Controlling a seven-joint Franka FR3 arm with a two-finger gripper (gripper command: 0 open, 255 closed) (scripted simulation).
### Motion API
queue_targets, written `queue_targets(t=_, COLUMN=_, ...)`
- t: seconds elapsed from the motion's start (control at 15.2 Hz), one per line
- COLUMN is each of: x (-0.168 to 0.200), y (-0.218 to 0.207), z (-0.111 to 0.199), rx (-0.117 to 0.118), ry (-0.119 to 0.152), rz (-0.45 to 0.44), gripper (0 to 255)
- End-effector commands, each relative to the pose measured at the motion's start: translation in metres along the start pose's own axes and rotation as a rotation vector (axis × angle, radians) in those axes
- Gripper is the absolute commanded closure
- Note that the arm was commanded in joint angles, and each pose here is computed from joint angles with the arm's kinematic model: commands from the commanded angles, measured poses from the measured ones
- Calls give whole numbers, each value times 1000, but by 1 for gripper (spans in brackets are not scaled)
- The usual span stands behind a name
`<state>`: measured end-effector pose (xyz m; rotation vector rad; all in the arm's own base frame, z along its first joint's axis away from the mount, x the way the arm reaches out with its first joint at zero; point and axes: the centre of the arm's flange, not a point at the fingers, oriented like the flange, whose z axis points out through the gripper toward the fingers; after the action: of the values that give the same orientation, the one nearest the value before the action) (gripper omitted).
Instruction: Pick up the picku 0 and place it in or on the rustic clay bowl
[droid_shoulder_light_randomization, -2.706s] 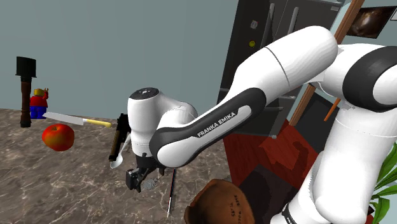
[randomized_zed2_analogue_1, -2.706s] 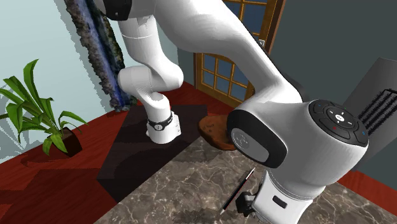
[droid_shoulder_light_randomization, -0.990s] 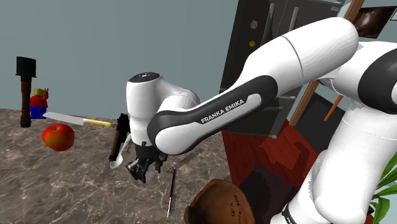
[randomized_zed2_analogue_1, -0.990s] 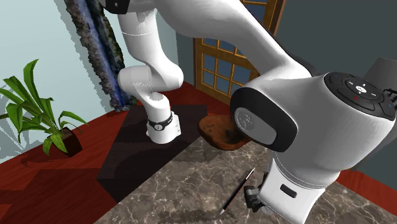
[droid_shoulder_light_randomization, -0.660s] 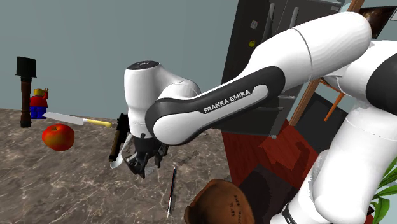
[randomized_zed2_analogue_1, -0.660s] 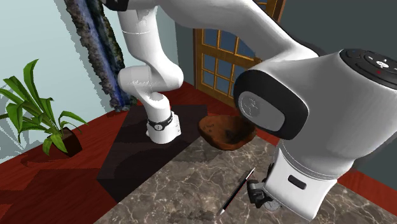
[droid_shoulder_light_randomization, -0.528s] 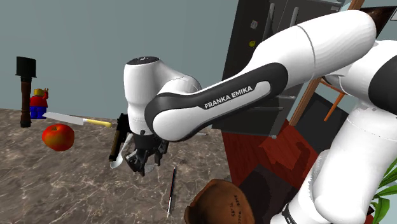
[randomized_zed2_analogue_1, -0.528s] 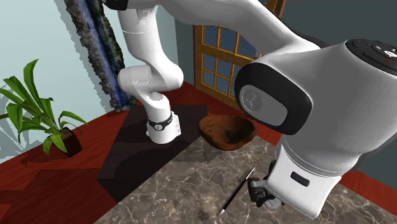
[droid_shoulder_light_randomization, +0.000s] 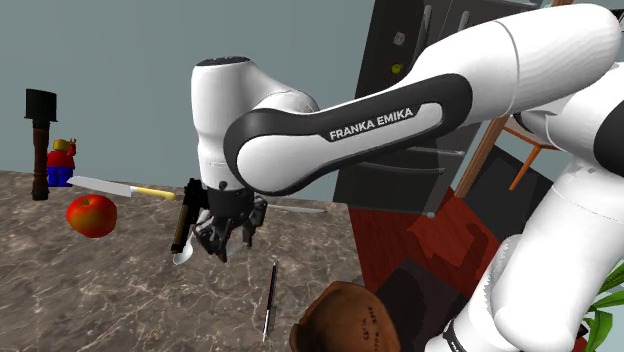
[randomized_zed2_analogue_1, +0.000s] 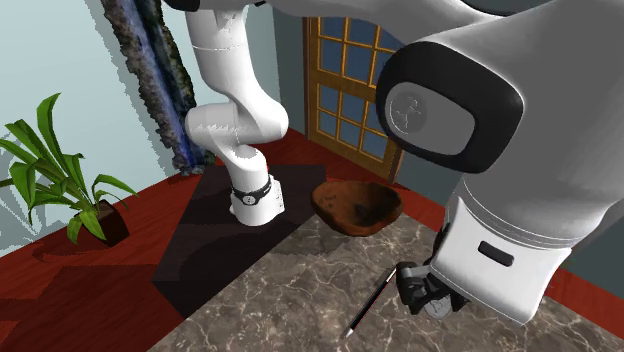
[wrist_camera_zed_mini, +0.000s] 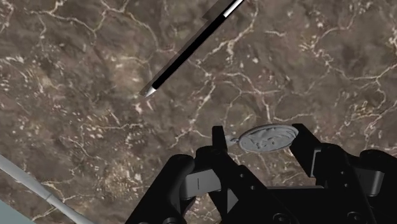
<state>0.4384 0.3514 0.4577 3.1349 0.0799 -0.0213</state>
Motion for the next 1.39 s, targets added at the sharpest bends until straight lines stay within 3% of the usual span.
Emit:
queue_targets(t=0.0, x=0, y=-1, z=-11, rx=0, ry=0, rz=0, gripper=255)
queue_targets(t=0.53, x=-1, y=0, z=-49, rx=0, ry=0, rz=0, gripper=255)
queue_targets(t=1.32, x=-155, y=35, z=-54, rx=0, ry=0, rz=0, gripper=255)
